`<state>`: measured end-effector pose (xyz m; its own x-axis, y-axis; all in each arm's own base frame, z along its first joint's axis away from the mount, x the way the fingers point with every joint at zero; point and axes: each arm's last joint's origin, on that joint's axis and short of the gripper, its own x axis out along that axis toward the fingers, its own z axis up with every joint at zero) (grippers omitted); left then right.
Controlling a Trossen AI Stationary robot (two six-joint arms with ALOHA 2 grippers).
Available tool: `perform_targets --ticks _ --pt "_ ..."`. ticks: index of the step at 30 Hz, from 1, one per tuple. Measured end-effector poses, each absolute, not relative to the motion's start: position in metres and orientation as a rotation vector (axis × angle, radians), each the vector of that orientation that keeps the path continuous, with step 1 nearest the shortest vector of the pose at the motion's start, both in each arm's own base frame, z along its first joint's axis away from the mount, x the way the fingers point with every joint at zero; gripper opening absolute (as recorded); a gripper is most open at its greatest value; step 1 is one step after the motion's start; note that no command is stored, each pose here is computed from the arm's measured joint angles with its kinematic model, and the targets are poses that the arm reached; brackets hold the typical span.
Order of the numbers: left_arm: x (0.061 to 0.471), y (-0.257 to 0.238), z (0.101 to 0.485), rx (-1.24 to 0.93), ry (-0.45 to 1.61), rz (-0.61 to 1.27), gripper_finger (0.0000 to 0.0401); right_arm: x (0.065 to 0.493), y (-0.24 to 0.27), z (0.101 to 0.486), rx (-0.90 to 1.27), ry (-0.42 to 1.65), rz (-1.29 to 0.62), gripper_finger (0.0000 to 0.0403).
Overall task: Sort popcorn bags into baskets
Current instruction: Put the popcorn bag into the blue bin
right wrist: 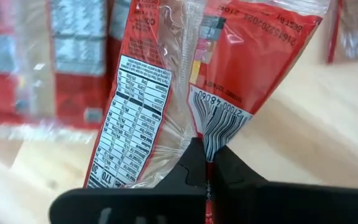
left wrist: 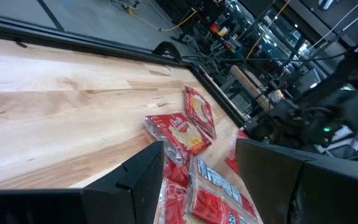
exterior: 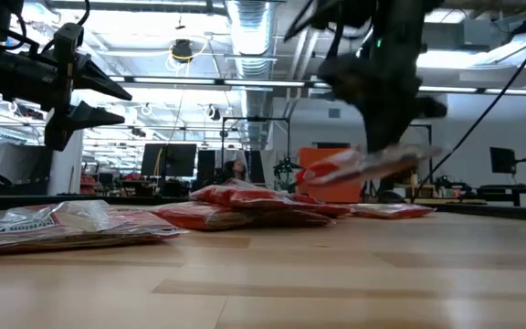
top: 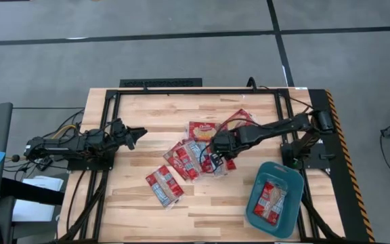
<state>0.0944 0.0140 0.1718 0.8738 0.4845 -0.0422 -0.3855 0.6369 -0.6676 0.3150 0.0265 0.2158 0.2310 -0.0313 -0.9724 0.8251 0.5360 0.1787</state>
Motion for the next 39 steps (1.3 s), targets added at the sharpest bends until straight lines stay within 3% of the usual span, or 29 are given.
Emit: perform_targets --ticks 8,20,27,39 --pt "0.094 0.014 0.172 -0.727 -0.146 0.5 0.0187 0.303 0.089 0.256 0.847 1.247 -0.721 0.0007" --pt "0.094 0.014 0.172 -0.726 -0.147 0.501 0.0187 0.235 0.176 0.302 0.971 1.18 -1.079 0.001" --pt "0.094 0.014 0.172 -0.726 -0.147 0.502 0.0187 0.194 0.212 0.306 1.065 1.09 -1.222 0.0012" --pt "0.094 0.014 0.172 -0.727 -0.148 0.503 0.0187 0.179 0.218 0.288 1.017 1.258 -1.315 0.0016"
